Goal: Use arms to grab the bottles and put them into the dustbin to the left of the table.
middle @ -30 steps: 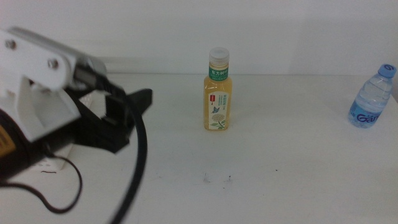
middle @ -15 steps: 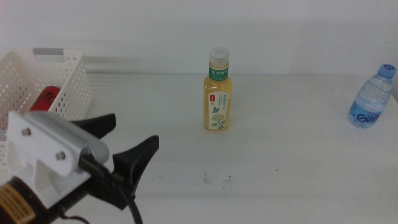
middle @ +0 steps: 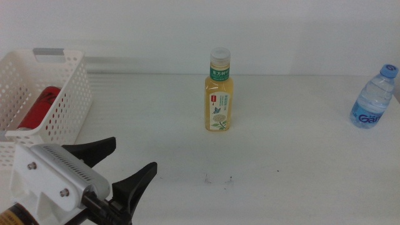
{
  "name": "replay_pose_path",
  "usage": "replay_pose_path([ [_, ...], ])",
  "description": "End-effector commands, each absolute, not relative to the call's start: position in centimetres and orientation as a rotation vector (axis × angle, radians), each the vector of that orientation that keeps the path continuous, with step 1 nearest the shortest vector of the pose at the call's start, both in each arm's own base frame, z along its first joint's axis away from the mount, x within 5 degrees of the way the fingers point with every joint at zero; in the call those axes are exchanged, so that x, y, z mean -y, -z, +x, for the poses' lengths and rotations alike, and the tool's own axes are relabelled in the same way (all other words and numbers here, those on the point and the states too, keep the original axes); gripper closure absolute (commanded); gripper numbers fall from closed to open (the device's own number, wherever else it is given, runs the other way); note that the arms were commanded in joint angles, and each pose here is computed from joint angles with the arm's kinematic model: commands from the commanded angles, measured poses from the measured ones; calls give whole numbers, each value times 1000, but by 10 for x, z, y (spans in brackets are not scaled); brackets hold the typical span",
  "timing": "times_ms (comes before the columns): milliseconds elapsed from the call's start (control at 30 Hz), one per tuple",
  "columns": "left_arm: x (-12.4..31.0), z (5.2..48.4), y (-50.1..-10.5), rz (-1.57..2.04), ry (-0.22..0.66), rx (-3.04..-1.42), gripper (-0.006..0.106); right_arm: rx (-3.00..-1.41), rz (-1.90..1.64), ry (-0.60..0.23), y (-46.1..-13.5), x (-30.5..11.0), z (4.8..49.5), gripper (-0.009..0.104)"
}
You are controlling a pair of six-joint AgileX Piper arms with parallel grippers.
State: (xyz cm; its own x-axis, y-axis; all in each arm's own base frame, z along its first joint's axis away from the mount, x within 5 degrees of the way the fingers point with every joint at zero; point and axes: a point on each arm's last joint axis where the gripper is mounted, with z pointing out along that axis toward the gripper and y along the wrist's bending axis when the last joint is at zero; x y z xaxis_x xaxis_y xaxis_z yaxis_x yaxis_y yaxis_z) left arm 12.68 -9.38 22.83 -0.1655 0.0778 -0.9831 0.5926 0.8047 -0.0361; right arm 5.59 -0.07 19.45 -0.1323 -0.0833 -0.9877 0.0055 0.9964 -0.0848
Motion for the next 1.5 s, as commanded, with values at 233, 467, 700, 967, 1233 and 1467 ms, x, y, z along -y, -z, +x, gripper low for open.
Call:
replay_pose_path([
  [233, 94, 125, -224, 542, 494, -1740, 12, -1692, -63, 92, -194, 1, 56, 2],
  [467, 94, 126, -221, 519, 505, -1759, 12, -1692, -63, 92, -194, 1, 56, 2],
  [700, 104, 142, -207, 488, 515, -1771, 10, -1692, -63, 92, -194, 1, 56, 2],
  [967, 125, 170, -189, 454, 540, -1743, 9, -1692, -63, 92, -194, 1, 56, 2],
  [1233, 159, 217, -182, 453, 534, -1762, 9, -1692, -63, 92, -194, 1, 56, 2],
  [1467, 188, 257, -167, 455, 530, -1776, 9, -1692, -63, 92, -194, 1, 56, 2],
])
